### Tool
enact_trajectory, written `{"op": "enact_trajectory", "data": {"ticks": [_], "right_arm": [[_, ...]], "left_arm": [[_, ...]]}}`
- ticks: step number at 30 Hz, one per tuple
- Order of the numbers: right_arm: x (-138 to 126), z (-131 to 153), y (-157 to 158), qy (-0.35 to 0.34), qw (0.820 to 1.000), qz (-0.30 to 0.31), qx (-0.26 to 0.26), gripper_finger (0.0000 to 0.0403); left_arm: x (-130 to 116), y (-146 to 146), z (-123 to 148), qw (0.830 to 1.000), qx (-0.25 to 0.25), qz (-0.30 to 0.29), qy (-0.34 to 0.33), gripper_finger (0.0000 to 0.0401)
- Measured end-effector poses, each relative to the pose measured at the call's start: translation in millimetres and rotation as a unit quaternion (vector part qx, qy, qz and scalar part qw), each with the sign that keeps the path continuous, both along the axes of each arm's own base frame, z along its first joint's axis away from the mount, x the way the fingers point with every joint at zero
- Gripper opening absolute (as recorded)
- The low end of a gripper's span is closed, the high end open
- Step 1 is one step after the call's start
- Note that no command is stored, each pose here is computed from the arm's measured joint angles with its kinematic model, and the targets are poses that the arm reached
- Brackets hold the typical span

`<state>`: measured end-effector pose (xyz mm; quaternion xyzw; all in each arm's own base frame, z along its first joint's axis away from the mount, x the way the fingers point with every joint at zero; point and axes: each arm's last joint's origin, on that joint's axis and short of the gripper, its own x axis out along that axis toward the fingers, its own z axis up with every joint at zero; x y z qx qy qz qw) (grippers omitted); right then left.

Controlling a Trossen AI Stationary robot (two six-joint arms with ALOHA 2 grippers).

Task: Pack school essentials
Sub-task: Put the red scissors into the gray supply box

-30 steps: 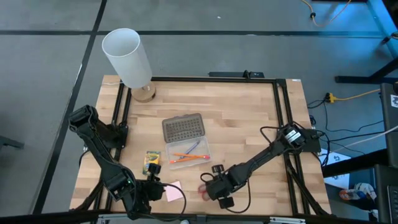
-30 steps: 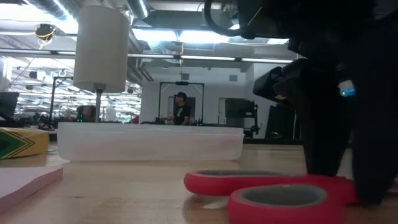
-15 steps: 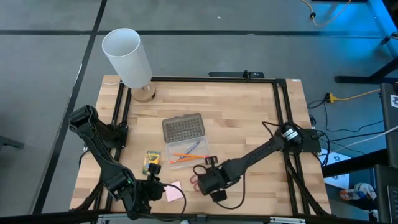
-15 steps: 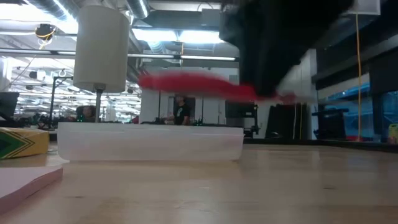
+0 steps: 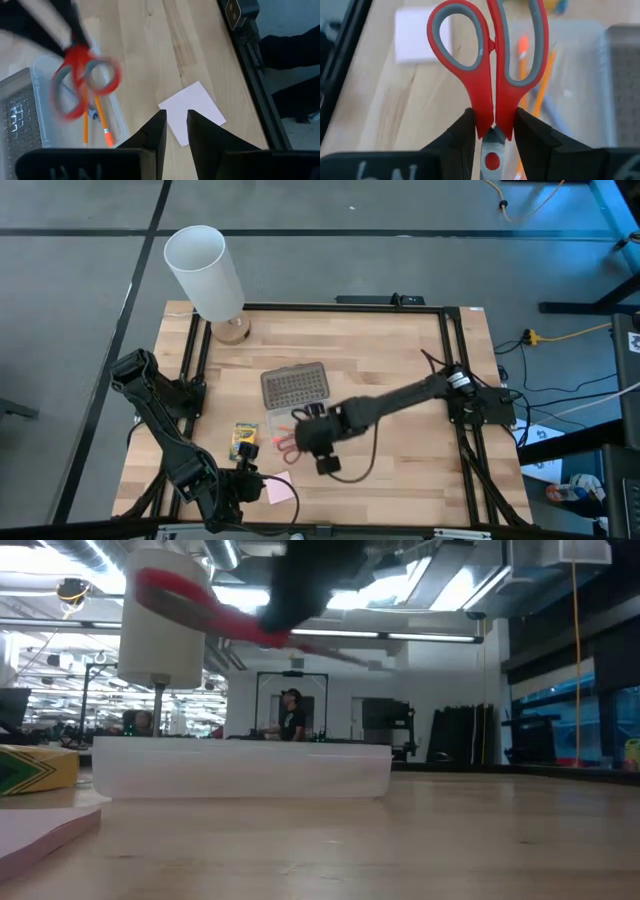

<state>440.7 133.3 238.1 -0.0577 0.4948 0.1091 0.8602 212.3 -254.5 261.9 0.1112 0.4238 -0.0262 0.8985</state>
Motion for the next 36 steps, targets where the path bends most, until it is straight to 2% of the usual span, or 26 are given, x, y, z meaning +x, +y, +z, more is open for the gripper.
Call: {"op": "enact_trajectory", "data": {"ticks": [6,16,24,27,31,36], "right_arm": [[16.8,-1.9,-24.5,-0.031,0.998,0.006,0.052,0.0119],[24.1,-2.2,-52.2,-0.040,0.998,-0.023,0.051,0.0120],[34.0,-30.1,-63.4,-0.014,0.998,-0.037,0.047,0.0120],[34.6,-30.7,-66.5,-0.014,0.998,-0.042,0.048,0.0123],[33.1,-31.4,-70.2,-0.001,0.997,-0.055,0.052,0.0146],[33.3,-31.3,-73.1,-0.001,0.997,-0.058,0.052,0.0196]], "left_arm": [[0.1,0.1,0.0,1.000,0.000,0.000,0.000,0.0070],[0.1,0.0,0.0,1.000,0.000,0.000,0.000,0.0070],[0.1,0.0,0.0,1.000,0.000,0.000,0.000,0.0070],[0.1,0.0,0.0,1.000,-0.001,0.000,0.000,0.0070],[0.1,0.0,0.0,1.000,-0.001,0.001,0.000,0.0070],[0.1,0.0,0.0,1.000,-0.002,0.002,0.000,0.0070]]}}
